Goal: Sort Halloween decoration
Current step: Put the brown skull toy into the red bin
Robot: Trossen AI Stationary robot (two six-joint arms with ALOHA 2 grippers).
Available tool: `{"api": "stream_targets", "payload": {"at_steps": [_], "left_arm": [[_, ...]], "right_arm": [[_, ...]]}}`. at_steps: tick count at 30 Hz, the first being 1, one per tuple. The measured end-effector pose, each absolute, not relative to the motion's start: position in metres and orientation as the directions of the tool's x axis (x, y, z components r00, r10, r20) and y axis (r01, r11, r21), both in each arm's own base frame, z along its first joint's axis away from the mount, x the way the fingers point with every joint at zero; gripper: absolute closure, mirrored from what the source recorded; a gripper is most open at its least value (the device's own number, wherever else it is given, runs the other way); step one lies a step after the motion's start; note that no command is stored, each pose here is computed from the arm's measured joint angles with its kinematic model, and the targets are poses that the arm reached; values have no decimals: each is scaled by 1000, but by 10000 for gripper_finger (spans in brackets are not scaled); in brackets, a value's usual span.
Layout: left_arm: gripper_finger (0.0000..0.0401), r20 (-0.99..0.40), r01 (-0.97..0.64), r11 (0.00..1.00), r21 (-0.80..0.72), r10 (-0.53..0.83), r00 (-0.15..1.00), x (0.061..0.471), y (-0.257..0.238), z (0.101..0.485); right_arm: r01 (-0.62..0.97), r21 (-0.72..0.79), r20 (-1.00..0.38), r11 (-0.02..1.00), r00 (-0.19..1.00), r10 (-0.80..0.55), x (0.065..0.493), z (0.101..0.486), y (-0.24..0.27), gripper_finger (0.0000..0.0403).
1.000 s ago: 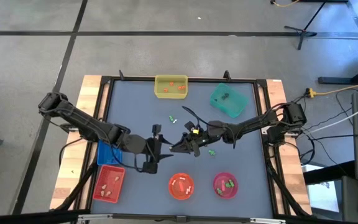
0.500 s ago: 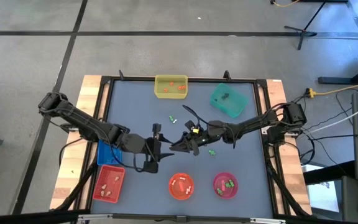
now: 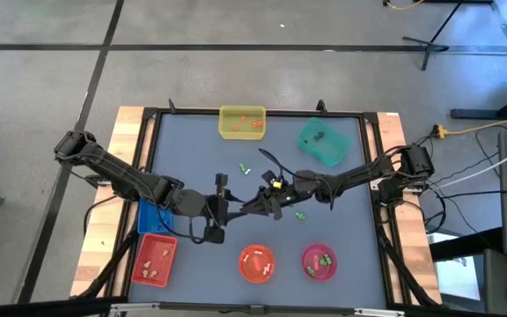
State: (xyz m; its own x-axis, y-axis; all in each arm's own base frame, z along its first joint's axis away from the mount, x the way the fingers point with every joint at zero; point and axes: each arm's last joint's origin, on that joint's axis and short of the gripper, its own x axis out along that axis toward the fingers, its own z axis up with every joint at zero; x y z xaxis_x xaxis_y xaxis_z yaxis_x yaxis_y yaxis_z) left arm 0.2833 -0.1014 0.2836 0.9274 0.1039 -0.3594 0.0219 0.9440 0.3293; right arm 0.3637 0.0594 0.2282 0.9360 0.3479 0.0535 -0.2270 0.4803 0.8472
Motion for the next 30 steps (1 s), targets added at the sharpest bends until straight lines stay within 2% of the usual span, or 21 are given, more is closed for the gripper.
{"api": "stream_targets", "payload": {"at_steps": [13, 25, 30], "left_arm": [[347, -362, 23, 944, 331, 105, 926, 283, -101, 283], [354, -362, 23, 944, 331, 105, 926, 283, -101, 283], [355, -361, 22, 944, 330, 105, 927, 283, -101, 284]], "right_arm": [[-217, 848, 54, 484, 943, 328, 364, 228, 58, 331], [-218, 848, 54, 483, 942, 330, 364, 228, 58, 330], [-220, 842, 52, 492, 942, 331, 364, 228, 58, 290]]}}
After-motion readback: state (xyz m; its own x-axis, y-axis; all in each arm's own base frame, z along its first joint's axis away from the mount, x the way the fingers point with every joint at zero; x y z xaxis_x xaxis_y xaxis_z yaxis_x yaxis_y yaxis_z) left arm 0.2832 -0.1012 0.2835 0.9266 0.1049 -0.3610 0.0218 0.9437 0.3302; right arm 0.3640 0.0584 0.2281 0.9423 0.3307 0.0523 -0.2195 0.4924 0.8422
